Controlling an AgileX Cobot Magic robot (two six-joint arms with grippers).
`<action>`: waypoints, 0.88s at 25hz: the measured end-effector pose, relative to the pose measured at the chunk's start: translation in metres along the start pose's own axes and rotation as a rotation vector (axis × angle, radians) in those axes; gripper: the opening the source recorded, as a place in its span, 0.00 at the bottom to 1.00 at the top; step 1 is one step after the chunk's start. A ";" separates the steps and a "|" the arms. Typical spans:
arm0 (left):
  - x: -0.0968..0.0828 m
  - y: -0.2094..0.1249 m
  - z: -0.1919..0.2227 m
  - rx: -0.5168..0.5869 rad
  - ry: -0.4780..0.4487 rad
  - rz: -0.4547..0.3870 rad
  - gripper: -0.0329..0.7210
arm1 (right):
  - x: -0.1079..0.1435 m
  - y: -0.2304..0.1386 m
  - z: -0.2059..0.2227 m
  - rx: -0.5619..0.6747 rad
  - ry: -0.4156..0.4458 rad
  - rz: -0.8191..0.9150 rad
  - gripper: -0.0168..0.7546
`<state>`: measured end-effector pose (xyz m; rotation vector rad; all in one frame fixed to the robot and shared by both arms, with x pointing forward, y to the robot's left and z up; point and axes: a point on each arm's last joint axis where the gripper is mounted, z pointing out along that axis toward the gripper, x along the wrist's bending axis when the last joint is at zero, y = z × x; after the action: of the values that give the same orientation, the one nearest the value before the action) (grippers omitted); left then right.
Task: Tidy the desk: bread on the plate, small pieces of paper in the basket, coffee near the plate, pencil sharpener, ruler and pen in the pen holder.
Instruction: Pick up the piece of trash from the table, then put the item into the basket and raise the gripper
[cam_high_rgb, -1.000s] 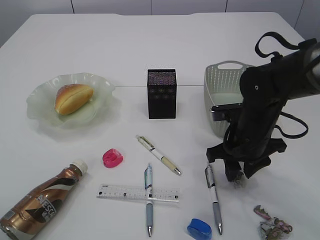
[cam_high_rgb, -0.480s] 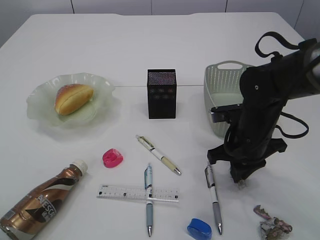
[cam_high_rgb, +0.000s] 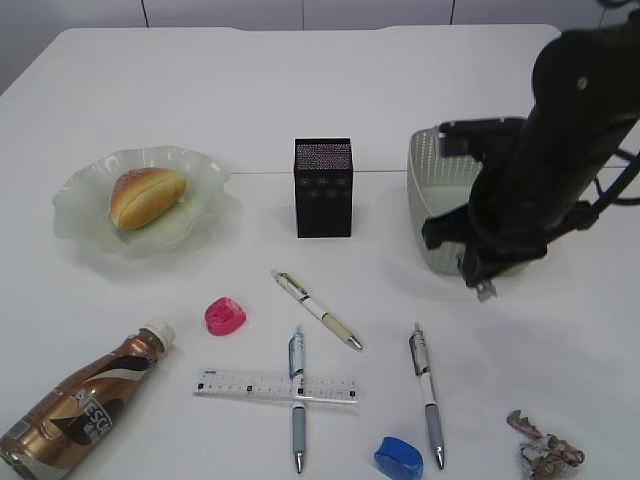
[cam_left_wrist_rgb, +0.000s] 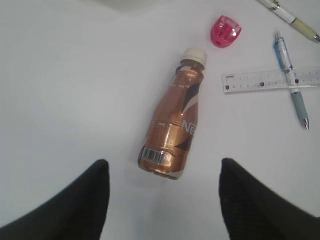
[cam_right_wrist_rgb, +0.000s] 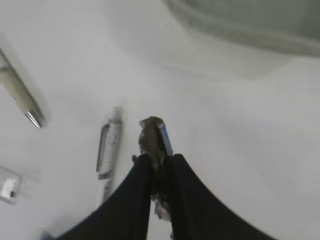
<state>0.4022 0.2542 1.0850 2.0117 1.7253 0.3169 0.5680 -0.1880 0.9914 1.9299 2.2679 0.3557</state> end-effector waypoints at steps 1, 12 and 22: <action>0.000 0.000 0.000 0.000 0.000 0.000 0.71 | 0.001 0.005 -0.013 -0.045 0.007 0.000 0.13; -0.001 0.000 0.000 0.000 -0.009 -0.007 0.71 | -0.011 0.075 -0.059 -0.319 -0.106 0.071 0.13; -0.003 0.000 0.000 -0.001 -0.028 -0.019 0.71 | -0.016 0.103 0.007 -0.226 -0.187 0.092 0.46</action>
<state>0.4018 0.2517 1.0854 1.9883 1.7262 0.2811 0.6706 -0.1877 1.0116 1.8709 1.9375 0.4042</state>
